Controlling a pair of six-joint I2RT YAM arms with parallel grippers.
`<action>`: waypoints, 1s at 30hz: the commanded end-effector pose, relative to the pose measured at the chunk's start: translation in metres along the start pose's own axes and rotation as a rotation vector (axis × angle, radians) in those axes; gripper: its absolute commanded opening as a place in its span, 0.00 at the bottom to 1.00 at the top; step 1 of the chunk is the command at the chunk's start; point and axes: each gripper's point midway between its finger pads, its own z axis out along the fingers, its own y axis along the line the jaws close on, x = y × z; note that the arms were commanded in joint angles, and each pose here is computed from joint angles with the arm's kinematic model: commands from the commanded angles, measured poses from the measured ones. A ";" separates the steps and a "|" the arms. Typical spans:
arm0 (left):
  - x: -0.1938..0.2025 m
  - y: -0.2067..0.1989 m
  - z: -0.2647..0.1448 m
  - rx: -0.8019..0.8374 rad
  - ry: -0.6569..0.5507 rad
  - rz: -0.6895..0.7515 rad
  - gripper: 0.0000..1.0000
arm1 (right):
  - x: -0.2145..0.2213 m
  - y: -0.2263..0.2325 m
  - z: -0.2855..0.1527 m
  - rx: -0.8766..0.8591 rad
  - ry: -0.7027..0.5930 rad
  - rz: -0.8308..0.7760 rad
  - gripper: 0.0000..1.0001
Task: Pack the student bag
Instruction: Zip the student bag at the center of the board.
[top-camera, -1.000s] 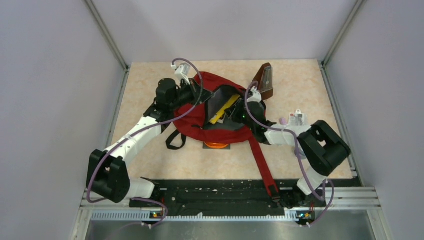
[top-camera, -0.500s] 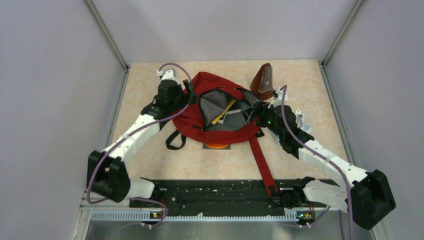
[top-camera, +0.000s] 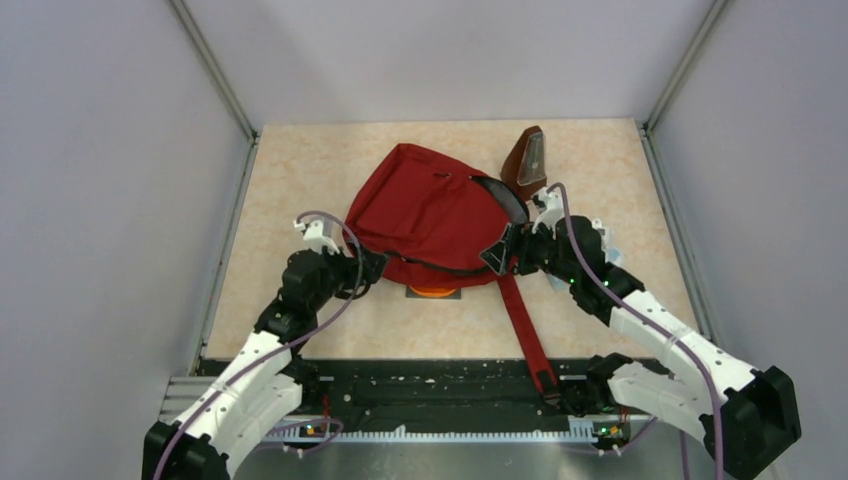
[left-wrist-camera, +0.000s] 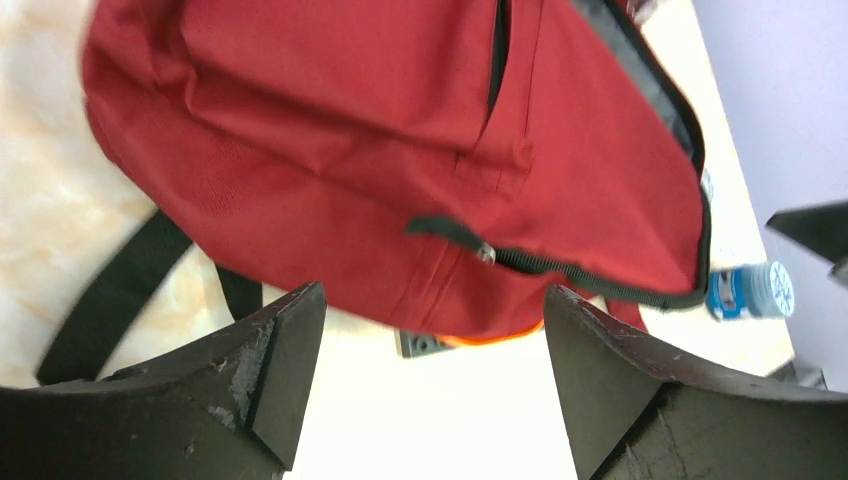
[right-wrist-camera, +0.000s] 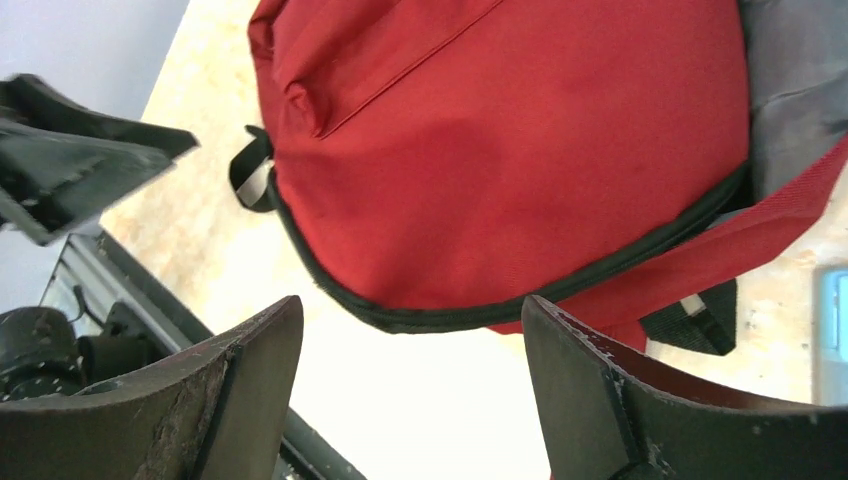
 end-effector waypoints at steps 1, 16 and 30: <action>0.004 -0.021 -0.003 0.143 -0.014 -0.010 0.84 | -0.026 0.029 -0.015 -0.107 -0.052 -0.032 0.78; 0.006 -0.003 0.039 0.068 -0.043 -0.134 0.54 | -0.017 0.028 -0.017 -0.116 -0.043 0.043 0.75; 0.015 -0.009 0.057 0.131 -0.022 -0.214 0.41 | -0.011 0.030 -0.012 -0.136 -0.022 0.071 0.73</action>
